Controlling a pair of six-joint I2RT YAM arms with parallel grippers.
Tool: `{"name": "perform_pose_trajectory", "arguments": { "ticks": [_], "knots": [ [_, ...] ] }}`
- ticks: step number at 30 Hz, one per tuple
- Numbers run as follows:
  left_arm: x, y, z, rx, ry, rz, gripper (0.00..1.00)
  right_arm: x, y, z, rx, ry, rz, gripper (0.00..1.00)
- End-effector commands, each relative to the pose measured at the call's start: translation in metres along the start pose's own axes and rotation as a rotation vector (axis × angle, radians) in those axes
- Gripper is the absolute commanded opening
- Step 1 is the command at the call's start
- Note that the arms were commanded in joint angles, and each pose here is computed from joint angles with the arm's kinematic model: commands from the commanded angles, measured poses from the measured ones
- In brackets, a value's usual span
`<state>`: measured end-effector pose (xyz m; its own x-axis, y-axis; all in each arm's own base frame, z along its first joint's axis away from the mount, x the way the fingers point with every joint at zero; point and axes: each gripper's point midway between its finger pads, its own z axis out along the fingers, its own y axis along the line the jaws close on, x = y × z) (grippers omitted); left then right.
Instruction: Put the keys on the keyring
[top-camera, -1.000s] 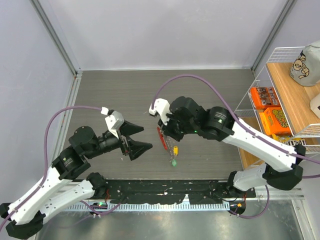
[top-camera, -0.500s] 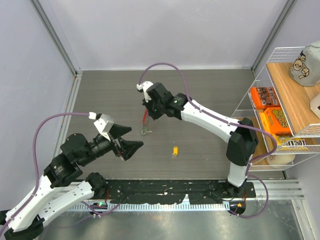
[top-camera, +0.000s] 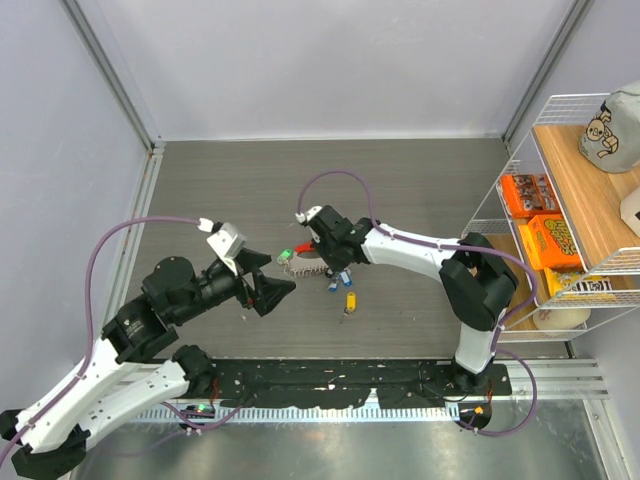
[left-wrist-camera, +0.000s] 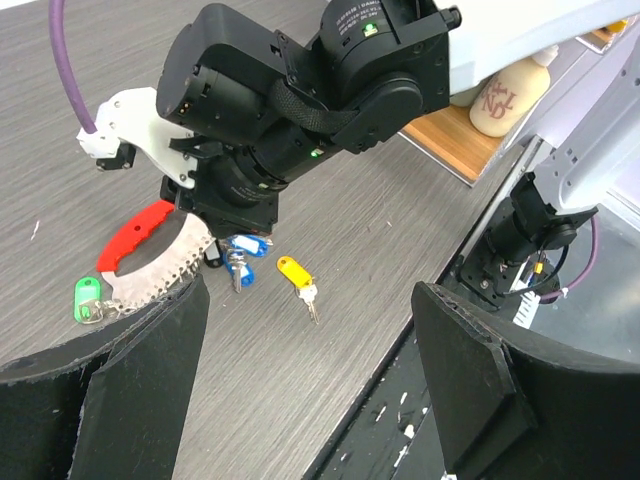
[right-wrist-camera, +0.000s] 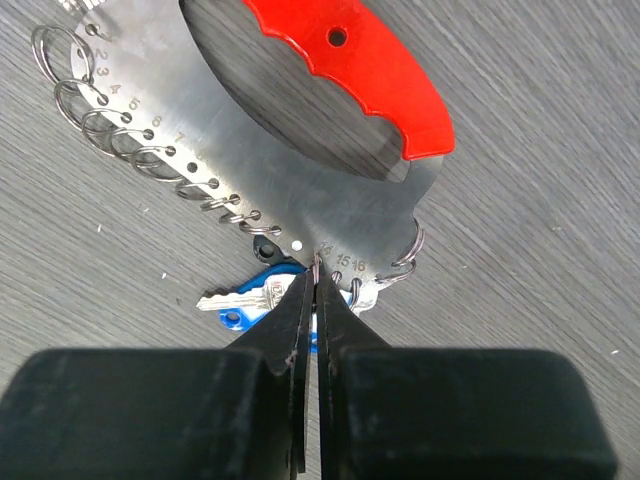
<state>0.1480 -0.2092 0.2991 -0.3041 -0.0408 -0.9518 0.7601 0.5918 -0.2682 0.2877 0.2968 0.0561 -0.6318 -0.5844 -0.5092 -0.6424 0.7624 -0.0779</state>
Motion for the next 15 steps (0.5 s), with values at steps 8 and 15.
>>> {"name": "perform_pose_trajectory", "arguments": {
  "ticks": [8,15],
  "knots": [
    [-0.006,-0.008,0.008,0.045,-0.020,-0.007,0.89,0.002,-0.006,0.014,0.012,0.108,-0.139,0.06],
    [0.000,-0.011,0.010,0.067,0.002,-0.015,0.89,0.014,0.011,0.025,-0.095,0.202,-0.189,0.06]
  ]
}}
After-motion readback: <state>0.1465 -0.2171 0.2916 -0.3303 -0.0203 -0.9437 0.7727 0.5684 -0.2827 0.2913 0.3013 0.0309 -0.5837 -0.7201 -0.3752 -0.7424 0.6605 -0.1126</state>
